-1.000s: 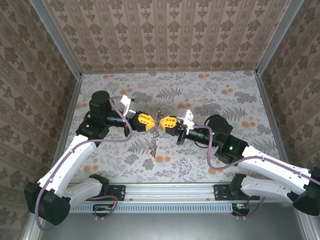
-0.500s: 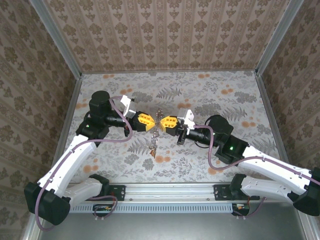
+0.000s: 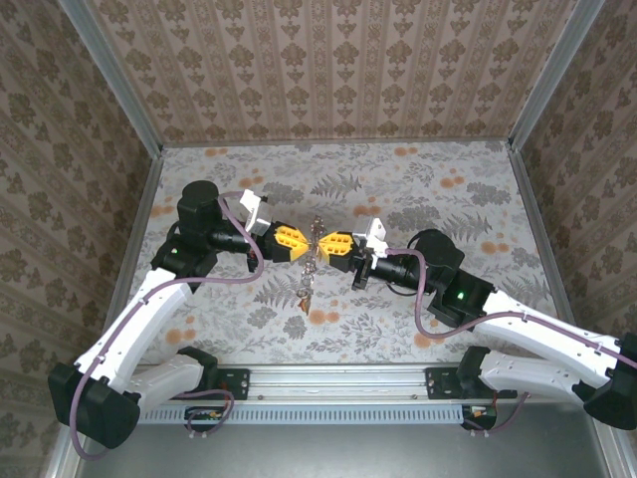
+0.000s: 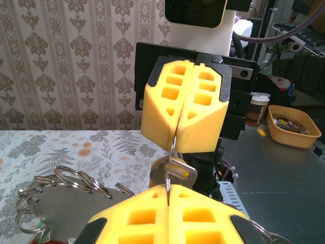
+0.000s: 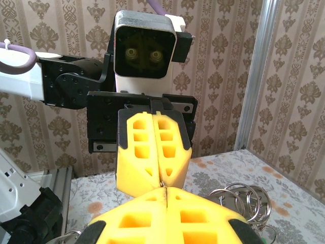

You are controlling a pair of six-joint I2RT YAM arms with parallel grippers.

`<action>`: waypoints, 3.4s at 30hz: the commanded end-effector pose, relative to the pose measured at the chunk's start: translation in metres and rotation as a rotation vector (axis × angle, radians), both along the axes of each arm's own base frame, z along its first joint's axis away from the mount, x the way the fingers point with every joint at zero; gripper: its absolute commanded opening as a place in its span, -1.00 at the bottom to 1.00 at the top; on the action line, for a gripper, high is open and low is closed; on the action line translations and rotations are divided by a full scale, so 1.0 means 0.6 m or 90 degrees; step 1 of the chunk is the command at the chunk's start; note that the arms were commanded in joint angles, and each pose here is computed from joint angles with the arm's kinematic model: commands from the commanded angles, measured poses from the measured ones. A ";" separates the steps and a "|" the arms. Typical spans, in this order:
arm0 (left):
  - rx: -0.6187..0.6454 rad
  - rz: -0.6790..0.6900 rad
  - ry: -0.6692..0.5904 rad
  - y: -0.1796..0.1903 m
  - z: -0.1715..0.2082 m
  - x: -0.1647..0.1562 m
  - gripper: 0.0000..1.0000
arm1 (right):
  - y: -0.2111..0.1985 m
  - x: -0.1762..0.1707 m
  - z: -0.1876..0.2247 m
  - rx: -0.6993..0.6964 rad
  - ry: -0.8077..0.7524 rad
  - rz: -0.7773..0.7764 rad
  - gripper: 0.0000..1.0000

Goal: Put the keys on the keyring

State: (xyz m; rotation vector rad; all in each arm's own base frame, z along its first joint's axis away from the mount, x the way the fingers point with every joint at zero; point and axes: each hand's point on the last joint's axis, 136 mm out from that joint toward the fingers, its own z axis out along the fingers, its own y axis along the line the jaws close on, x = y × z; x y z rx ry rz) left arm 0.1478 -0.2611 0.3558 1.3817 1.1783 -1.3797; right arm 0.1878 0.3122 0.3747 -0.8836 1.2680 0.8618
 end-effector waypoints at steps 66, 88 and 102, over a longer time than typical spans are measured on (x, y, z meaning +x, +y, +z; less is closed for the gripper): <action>-0.022 -0.017 -0.041 0.008 0.023 -0.025 -1.00 | -0.007 0.049 -0.003 0.002 0.124 -0.084 -1.00; -0.024 -0.026 -0.057 0.010 0.030 -0.042 -1.00 | -0.024 0.077 -0.026 -0.006 0.208 -0.148 -1.00; -0.015 -0.012 -0.055 0.008 0.027 -0.037 -1.00 | -0.032 0.034 -0.004 0.030 0.163 -0.076 -1.00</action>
